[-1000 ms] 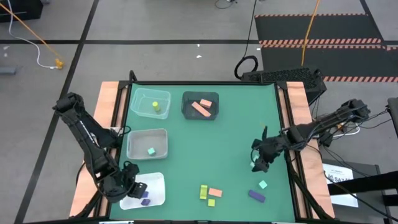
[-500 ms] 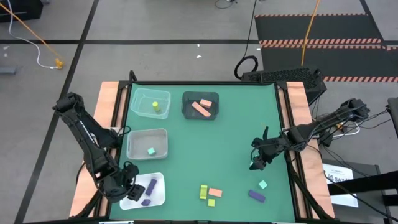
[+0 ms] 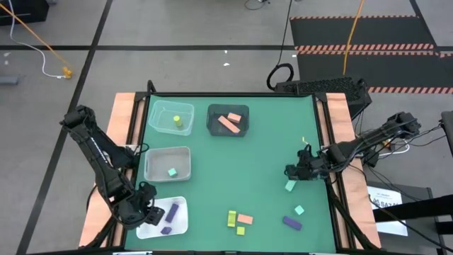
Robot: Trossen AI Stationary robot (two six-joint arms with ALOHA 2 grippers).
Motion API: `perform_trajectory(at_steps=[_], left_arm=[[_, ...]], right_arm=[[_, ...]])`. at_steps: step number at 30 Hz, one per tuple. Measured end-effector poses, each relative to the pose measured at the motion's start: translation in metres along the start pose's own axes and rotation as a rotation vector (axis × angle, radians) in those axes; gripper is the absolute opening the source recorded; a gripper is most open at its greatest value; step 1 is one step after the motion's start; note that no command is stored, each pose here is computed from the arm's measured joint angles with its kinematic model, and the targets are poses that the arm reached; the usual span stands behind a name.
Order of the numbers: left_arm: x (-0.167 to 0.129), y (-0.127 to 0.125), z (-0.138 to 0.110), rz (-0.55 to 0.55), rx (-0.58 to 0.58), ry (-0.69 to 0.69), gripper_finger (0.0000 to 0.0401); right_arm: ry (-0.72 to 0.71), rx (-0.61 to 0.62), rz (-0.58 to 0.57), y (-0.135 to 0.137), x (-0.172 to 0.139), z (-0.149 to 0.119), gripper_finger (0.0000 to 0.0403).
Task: Sort & place blocks by color
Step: Put the top blue block into the dark white bin
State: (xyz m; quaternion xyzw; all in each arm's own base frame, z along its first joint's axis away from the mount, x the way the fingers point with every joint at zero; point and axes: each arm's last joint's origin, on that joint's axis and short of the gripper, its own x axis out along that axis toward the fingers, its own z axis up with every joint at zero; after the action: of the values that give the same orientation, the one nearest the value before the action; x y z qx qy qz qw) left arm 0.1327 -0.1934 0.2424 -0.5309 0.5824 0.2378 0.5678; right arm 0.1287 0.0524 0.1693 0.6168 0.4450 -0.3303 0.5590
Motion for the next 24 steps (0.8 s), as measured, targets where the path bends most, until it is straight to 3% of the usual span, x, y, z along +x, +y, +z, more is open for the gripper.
perform_trajectory(at_steps=[5, 11, 15, 20, 24], left_arm=[[-0.001, 0.009, 0.011, 0.109, 0.005, -0.078, 0.0197], [-0.007, 0.017, 0.023, 0.222, 0.132, -0.134, 0.0191], [-0.01, 0.021, 0.029, 0.291, 0.238, -0.15, 0.0191], [-0.015, 0.028, 0.039, 0.405, 0.331, -0.173, 0.0191], [-0.017, 0.03, 0.046, 0.462, 0.367, -0.179, 0.0191]], right_arm=[[-0.05, 0.083, 0.087, 0.013, 0.009, -0.002, 0.0251], [0.007, 0.1, 0.111, 0.023, 0.02, -0.007, 0.0251], [0.0, -0.163, 0.187, 0.031, 0.021, -0.01, 0.0251], [-0.073, -0.658, 0.417, 0.051, 0.014, -0.016, 0.0251], [-0.166, -0.775, 0.641, 0.069, 0.003, -0.021, 0.0251]])
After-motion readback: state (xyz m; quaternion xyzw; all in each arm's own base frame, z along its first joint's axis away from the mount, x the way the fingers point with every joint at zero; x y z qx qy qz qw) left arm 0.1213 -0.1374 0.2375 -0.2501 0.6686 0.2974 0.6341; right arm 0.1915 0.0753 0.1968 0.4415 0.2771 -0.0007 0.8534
